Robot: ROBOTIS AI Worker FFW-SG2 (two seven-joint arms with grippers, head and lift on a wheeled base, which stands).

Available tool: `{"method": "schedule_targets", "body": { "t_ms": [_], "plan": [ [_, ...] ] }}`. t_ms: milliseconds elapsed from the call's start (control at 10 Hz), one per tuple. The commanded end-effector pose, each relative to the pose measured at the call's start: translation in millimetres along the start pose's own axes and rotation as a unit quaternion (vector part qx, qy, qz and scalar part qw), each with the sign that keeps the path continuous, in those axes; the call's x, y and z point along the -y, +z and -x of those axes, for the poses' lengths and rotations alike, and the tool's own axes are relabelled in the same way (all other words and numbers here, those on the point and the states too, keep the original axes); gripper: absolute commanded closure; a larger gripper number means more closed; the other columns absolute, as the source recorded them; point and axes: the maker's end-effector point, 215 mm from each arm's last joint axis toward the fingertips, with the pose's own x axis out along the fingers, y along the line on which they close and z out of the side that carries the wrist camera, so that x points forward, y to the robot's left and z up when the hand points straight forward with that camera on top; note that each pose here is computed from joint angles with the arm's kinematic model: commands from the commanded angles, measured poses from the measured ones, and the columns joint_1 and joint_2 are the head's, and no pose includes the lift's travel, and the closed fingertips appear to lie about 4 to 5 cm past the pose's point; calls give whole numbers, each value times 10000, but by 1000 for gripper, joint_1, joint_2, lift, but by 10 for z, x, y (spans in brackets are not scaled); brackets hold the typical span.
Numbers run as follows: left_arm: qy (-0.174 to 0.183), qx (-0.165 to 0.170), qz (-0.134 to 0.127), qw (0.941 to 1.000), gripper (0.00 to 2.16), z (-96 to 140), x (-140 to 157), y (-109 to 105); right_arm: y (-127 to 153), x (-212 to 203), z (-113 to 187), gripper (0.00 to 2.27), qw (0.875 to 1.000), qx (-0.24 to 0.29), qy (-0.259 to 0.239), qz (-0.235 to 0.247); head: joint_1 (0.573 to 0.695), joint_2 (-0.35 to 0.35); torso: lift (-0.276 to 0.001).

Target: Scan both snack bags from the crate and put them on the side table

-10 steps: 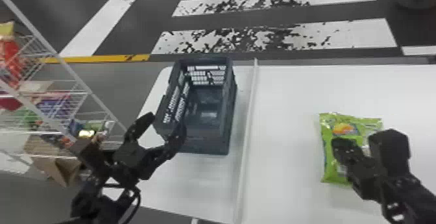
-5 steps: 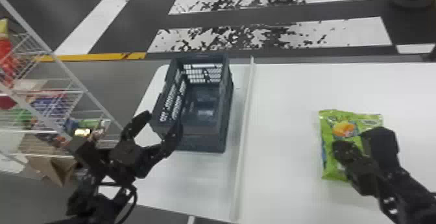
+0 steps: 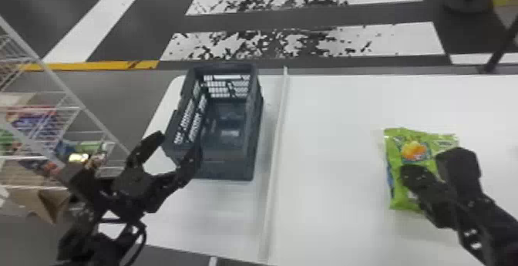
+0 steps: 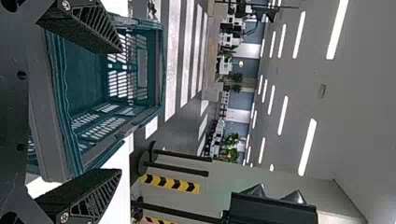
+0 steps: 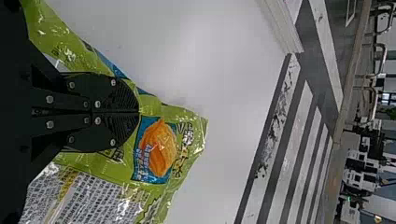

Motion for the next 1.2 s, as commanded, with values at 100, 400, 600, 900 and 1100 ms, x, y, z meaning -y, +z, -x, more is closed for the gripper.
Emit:
{"method": "schedule_targets", "body": {
  "t_ms": [100,400,600,900,1100],
  "plan": [
    [2,1,4,10000,87,0,0,-1,-92,244,52,2250,9998,-75,-124,134,695,160,-87],
    [-7,7,3,10000,87,-4,10,4,-9,297,107,2250,9998,49,-128,145,695,131,-87],
    [3,-2,-8,10000,87,6,-5,3,364,246,386,2250,9987,491,-104,24,695,135,-87],
    [0,0,-8,10000,87,6,-6,6,479,728,768,2250,9960,691,-515,-220,695,132,-87],
    [-1,17,-10,10000,87,6,-6,17,412,1210,975,1808,9919,775,-910,-422,695,87,-87]
  ]
}}
